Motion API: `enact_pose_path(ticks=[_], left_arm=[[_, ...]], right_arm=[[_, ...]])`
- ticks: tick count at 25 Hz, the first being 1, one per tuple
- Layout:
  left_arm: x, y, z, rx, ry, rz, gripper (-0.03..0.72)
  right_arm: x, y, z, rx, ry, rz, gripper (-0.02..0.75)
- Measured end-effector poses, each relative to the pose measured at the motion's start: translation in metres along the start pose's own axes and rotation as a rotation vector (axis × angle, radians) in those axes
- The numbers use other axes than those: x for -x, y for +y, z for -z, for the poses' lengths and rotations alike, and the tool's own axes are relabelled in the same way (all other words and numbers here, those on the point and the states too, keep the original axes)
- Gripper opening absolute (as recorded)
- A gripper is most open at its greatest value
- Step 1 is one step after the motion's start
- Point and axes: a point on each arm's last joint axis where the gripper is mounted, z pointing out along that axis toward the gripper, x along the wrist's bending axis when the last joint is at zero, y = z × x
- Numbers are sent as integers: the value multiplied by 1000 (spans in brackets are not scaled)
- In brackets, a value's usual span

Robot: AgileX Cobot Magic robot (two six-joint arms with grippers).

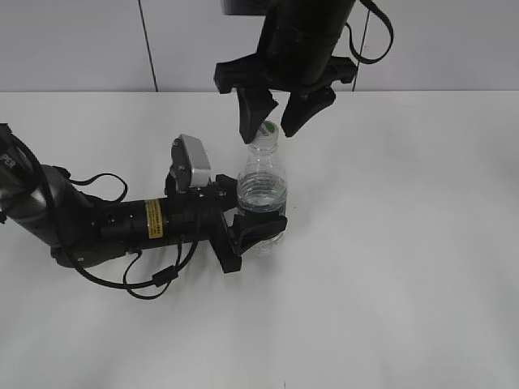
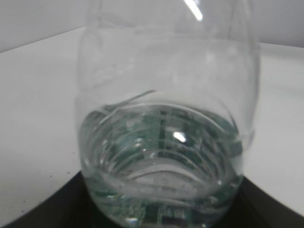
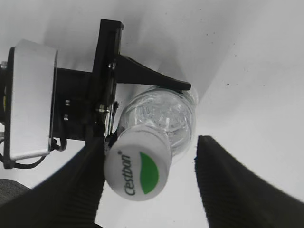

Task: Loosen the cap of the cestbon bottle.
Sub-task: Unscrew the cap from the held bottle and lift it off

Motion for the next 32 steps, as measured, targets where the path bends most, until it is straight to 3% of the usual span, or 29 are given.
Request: enact_pose_path(ticks=[4,14,32], left_arm=[[0,0,0,0,-1,0,415],[0,0,0,-1,-2,-1,415],[0,0,0,-1,-1,0,415]], right_arm=[[0,0,0,1,5,38,296],[-1,0,0,2,6,236,296],[-2,0,1,15,17,1044,296]])
